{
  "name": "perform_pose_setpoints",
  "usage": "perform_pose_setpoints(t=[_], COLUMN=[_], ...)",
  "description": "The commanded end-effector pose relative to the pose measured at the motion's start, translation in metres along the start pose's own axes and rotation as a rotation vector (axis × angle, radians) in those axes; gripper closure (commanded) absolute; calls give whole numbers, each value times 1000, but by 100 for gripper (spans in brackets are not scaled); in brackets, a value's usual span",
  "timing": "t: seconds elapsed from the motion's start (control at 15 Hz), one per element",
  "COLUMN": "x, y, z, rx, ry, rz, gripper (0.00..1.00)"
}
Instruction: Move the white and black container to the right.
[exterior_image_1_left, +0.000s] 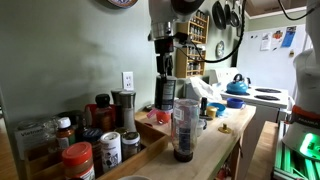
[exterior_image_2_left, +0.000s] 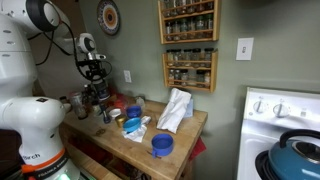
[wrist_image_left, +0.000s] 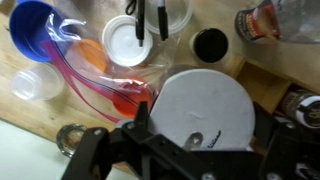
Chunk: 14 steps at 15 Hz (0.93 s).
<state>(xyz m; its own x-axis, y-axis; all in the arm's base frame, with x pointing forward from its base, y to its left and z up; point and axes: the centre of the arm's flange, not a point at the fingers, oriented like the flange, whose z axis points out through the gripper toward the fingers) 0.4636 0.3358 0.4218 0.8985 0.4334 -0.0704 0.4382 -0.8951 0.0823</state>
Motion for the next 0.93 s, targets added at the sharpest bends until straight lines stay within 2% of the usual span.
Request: perform_pose_setpoints(t=[0.0, 0.27, 0.47, 0.53, 0.73, 0.8, 0.87], x=[-11, -36, -54, -34, -46, -45, -50], y=[77, 177, 227, 217, 236, 236, 244], z=[-8, -13, -21, -6, -12, -5, 2], rx=[-72, -105, -149, -113, -124, -126, -160], ry=[-15, -32, -95, -79, -93, -92, -96], rz=[188, 407, 566, 482, 547, 531, 465], gripper=[29, 29, 29, 4, 4, 29, 29])
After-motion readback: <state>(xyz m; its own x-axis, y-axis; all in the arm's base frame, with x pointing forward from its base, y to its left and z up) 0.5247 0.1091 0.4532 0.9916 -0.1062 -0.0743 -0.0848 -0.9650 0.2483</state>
